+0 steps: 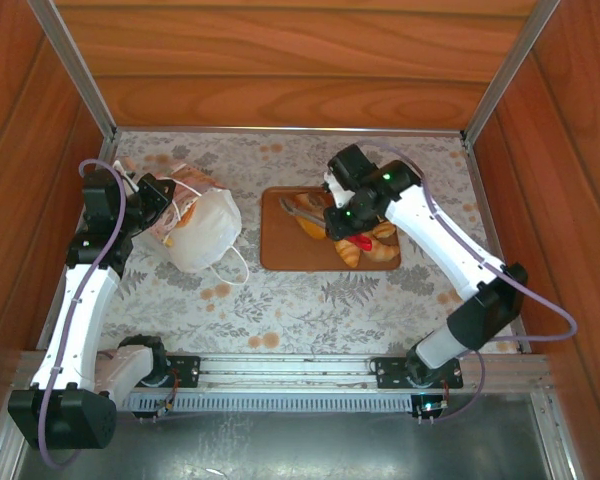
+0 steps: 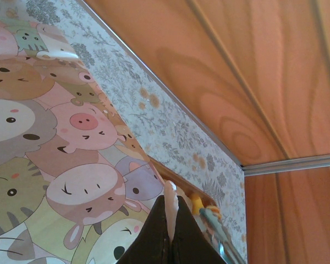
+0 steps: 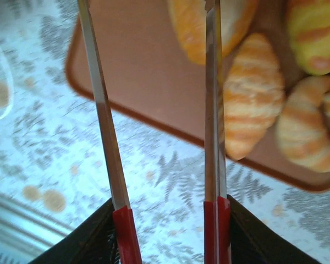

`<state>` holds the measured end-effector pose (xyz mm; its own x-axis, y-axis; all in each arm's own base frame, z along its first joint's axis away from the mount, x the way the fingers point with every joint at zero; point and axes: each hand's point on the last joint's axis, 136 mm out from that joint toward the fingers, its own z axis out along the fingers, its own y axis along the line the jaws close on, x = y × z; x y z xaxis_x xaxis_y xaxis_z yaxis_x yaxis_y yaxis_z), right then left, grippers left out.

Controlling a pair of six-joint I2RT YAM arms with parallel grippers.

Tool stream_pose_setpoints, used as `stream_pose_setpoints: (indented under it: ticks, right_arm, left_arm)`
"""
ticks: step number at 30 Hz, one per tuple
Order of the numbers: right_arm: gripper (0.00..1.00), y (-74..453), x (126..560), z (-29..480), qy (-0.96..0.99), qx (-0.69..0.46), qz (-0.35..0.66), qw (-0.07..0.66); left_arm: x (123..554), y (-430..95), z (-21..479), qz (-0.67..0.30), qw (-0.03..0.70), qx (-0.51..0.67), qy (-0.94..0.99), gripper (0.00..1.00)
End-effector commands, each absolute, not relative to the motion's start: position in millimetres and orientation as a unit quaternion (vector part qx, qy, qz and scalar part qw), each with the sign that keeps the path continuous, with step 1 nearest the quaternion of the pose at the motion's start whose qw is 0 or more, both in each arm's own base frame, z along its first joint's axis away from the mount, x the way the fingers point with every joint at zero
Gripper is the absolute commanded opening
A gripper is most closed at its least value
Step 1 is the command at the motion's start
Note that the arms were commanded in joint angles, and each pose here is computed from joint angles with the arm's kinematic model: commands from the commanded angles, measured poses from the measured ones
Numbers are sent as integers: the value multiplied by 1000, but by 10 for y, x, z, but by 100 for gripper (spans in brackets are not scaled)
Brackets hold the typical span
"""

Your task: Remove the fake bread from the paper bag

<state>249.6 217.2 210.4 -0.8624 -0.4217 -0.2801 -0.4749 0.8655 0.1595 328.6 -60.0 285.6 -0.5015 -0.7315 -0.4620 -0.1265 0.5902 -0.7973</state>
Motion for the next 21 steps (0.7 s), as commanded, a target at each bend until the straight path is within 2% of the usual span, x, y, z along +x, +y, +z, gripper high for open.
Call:
stream_pose_setpoints:
  ticks: [1, 5, 13, 21]
  right_arm:
    - [48, 2330, 2264, 2012, 949, -248, 176, 80]
    - [48, 2301, 2291, 1832, 956, -240, 157, 64]
    - [47, 2115, 2679, 1638, 972, -210, 52, 87]
    - [45, 2164, 2699, 1598, 973, -213, 65, 68]
  left_arm:
    - [3298, -586, 2892, -365, 420, -275, 784, 0]
    - [3298, -589, 2902, -366, 420, -274, 784, 0]
    - [3289, -581, 2912, -365, 423, -275, 782, 0]
    - [3280, -564, 2915, -362, 427, -274, 782, 0]
